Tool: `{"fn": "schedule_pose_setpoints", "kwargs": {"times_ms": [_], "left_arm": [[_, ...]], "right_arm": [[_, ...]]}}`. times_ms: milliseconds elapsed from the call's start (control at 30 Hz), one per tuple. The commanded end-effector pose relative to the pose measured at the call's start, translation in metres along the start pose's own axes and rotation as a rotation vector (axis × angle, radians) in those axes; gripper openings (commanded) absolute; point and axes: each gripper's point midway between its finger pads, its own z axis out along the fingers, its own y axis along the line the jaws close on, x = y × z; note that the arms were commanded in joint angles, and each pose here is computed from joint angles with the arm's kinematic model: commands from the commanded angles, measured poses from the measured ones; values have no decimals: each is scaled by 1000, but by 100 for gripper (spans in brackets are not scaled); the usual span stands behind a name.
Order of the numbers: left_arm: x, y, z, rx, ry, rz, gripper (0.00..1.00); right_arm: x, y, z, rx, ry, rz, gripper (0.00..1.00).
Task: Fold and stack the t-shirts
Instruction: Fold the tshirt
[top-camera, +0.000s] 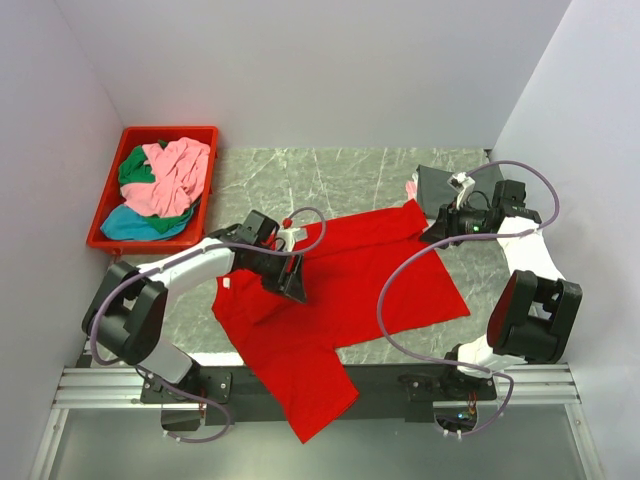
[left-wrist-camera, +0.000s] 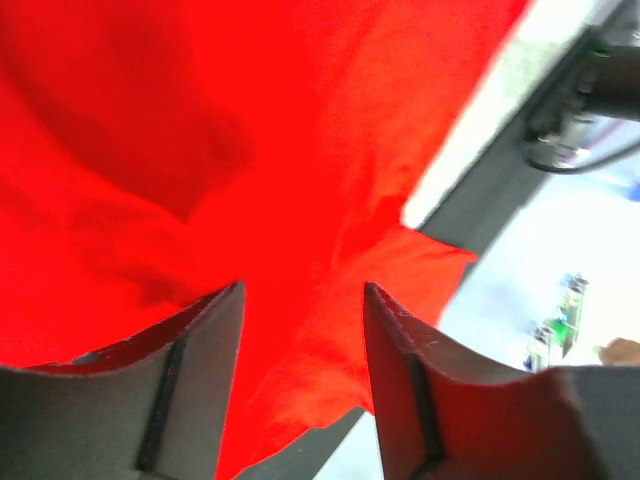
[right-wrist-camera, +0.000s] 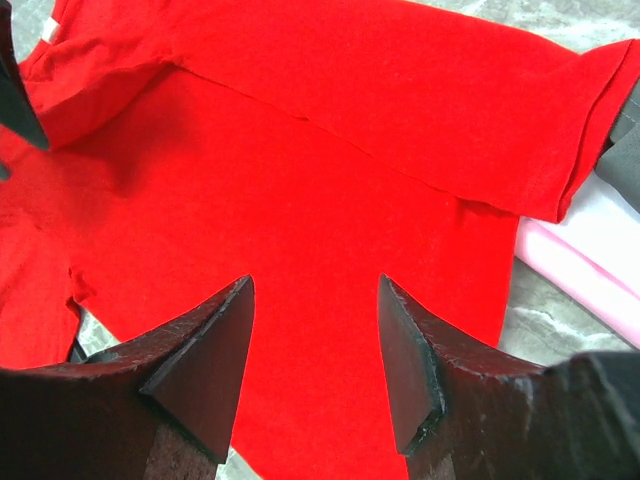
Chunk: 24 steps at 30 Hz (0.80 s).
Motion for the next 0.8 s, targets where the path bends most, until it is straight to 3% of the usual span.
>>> {"fn": "schedule_pose_setpoints", "kwargs": {"times_ms": [0, 133, 300, 467, 567, 633, 700, 767], "left_arm": [[-3, -29, 3, 176, 9, 45, 58], [21, -19, 33, 209, 132, -17, 61], [11, -25, 36, 168, 106, 20, 60], [-45, -44, -18, 5, -159, 157, 62], [-77, -27, -57, -173, -334, 167, 65], [-91, 0, -76, -288, -445, 111, 71], [-96, 35, -104, -343, -564, -42, 80], [-110, 60, -134, -319, -709, -180, 81]], "right_arm": [[-2, -4, -1, 15, -9, -12, 60], [-4, -2, -3, 14, -18, -16, 60], [-2, -1, -5, 31, -11, -31, 60], [0, 1, -6, 38, -8, -42, 60], [2, -1, -8, 58, 0, -57, 60], [2, -3, -11, 84, 1, -78, 60], [5, -8, -14, 135, 10, -100, 60], [10, -14, -18, 193, 21, -98, 60]]}}
